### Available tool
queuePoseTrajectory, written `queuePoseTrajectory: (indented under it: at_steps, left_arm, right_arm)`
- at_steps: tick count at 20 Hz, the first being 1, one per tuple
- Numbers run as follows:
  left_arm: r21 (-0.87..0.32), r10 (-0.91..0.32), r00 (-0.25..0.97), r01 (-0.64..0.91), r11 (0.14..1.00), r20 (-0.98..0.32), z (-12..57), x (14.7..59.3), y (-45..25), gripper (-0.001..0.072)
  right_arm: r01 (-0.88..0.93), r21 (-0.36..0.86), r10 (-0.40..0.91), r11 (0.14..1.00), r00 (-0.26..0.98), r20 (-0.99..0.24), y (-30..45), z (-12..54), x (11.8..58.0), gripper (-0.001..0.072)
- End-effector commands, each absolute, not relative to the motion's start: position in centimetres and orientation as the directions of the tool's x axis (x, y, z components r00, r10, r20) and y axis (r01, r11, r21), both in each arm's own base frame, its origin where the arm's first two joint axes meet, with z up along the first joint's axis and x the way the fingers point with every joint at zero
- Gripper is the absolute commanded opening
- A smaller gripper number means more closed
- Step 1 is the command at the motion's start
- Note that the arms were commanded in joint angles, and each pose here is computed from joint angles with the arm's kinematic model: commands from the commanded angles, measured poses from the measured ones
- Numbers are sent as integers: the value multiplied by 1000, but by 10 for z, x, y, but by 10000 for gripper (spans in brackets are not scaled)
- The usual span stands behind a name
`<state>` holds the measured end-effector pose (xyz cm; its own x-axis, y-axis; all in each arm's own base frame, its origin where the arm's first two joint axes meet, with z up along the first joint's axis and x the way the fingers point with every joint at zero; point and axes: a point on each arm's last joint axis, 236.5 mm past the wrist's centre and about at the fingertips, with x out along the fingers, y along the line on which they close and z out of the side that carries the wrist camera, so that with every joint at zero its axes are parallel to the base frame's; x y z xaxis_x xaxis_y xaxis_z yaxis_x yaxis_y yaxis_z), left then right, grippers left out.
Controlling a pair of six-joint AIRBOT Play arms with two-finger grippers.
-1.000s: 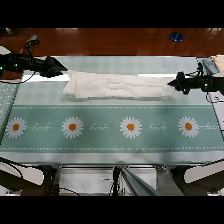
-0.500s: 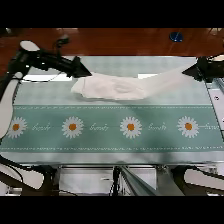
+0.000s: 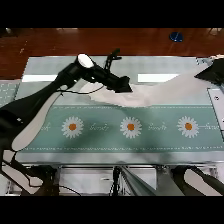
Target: Fold the shirts.
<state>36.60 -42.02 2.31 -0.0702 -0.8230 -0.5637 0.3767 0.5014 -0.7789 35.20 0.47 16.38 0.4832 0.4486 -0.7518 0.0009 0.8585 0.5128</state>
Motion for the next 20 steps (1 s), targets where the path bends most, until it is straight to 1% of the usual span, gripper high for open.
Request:
queuePoseTrajectory:
  at_steps: [1, 5, 8, 9, 11, 13, 15, 17, 18, 19, 20]
  left_arm:
    - [-810, -826, -131, 328, 486, -548, -3, 334, -465, 41]
    - [-857, -843, -193, 238, 457, -503, -37, 297, -512, 41]
    - [-906, -876, -240, 173, 385, -418, -47, 268, -544, 41]
    - [-906, -875, -240, 162, 391, -421, -53, 268, -545, 41]
    - [-908, -881, -227, 152, 389, -416, -50, 286, -531, 40]
    - [-920, -900, -222, 205, 333, -375, -21, 317, -497, 39]
    - [-923, -931, -165, 267, 277, -327, 27, 361, -445, 38]
    - [-904, -958, -11, 333, 267, -287, 88, 415, -378, 38]
    - [-888, -961, 71, 371, 273, -266, 121, 435, -342, 38]
    - [-863, -956, 166, 413, 290, -242, 157, 453, -298, 39]
    - [-837, -946, 236, 451, 310, -224, 186, 460, -262, 38]
  right_arm:
    - [-14, 489, 424, 872, 521, -741, 12, 189, 331, 26]
    - [-31, 484, 420, 875, 547, -724, 19, 206, 316, 26]
    - [-40, 478, 421, 877, 541, -728, 23, 209, 307, 26]
    - [-38, 473, 416, 880, 542, -730, 22, 209, 307, 26]
    - [-25, 454, 396, 890, 535, -746, 18, 206, 305, 26]
    - [-12, 436, 375, 900, 531, -760, 13, 202, 304, 26]
    - [-12, 446, 382, 895, 538, -752, 14, 204, 306, 26]
    - [-13, 449, 382, 893, 550, -743, 17, 206, 311, 26]
    - [-24, 454, 388, 891, 561, -732, 23, 207, 316, 26]
    - [-30, 463, 396, 886, 570, -720, 30, 206, 322, 26]
    - [-45, 475, 412, 879, 574, -708, 41, 203, 329, 26]
